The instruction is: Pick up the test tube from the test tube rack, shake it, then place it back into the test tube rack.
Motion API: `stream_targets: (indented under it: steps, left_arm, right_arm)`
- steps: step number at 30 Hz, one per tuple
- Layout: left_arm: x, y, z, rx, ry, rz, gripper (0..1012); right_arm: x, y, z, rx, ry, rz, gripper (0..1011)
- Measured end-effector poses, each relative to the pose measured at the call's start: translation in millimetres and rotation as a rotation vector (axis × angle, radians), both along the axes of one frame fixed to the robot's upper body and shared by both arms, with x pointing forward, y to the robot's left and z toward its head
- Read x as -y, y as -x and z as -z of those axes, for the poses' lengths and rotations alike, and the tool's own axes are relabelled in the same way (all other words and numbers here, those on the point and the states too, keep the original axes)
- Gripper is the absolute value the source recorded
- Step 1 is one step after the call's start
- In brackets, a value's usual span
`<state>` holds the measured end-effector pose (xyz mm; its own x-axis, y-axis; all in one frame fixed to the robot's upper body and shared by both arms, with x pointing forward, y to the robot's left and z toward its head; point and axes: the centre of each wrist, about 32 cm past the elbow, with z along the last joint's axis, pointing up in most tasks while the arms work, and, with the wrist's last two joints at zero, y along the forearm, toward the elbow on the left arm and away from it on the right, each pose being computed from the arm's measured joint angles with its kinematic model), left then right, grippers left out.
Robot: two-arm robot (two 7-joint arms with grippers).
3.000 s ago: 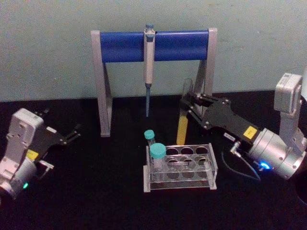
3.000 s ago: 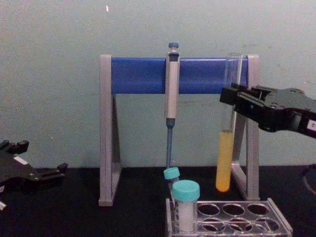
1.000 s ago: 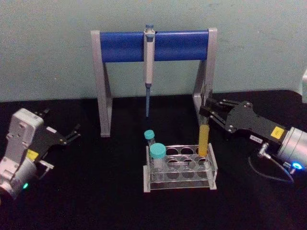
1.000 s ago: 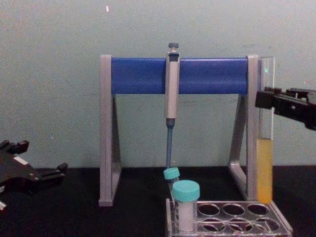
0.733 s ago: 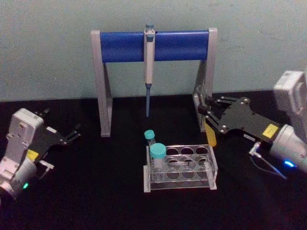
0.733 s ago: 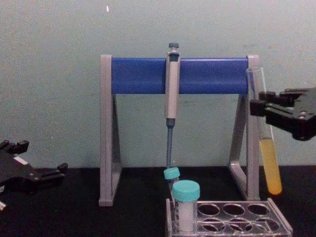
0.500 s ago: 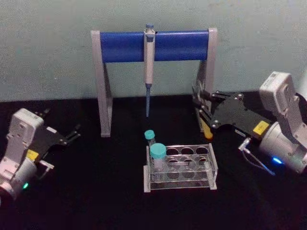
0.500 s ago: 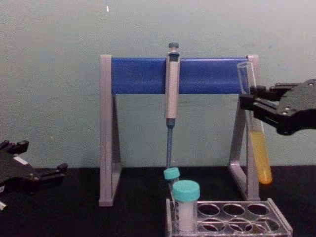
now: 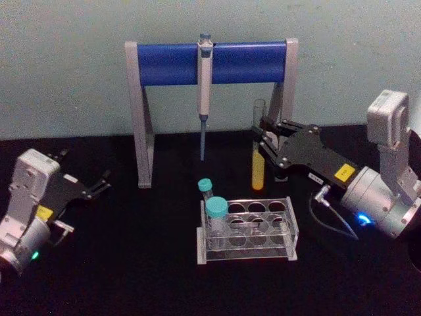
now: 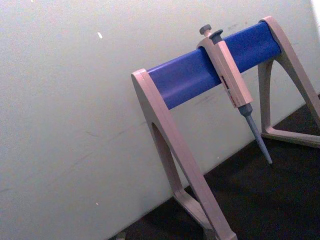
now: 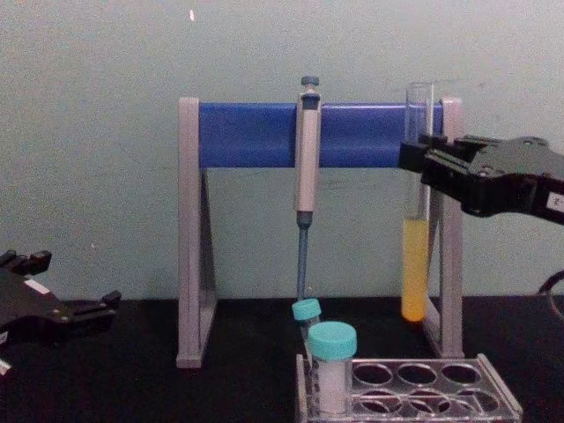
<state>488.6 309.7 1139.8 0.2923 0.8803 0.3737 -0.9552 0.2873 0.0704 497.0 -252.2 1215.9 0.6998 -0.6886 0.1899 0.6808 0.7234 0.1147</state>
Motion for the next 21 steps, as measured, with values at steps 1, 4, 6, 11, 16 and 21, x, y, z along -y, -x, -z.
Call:
stream_targets:
  steps: [1, 4, 6, 11, 16, 21]
  left_arm:
    - [0.0, 0.0, 0.0, 0.000, 0.000, 0.000, 1001]
    - [0.0, 0.0, 0.0, 0.000, 0.000, 0.000, 1001]
    - [0.0, 0.0, 0.0, 0.000, 0.000, 0.000, 1001]
    - [0.0, 0.0, 0.0, 0.000, 0.000, 0.000, 1001]
    - [0.0, 0.0, 0.0, 0.000, 0.000, 0.000, 1001]
    - [0.0, 0.0, 0.0, 0.000, 0.000, 0.000, 1001]
  right_arm:
    - [1.0, -0.5, 0.2, -0.016, -0.026, -0.024, 227]
    - [5.7, -0.2, -0.8, -0.067, -0.069, -0.080, 227]
    - [8.3, 0.2, -1.9, -0.087, -0.080, -0.101, 227]
    - [17.8, 2.6, -5.4, -0.147, -0.099, -0.169, 227]
    - [31.2, 8.5, -10.4, -0.168, -0.067, -0.177, 227]
    - [38.8, 13.6, -18.6, -0.144, 0.025, -0.107, 227]
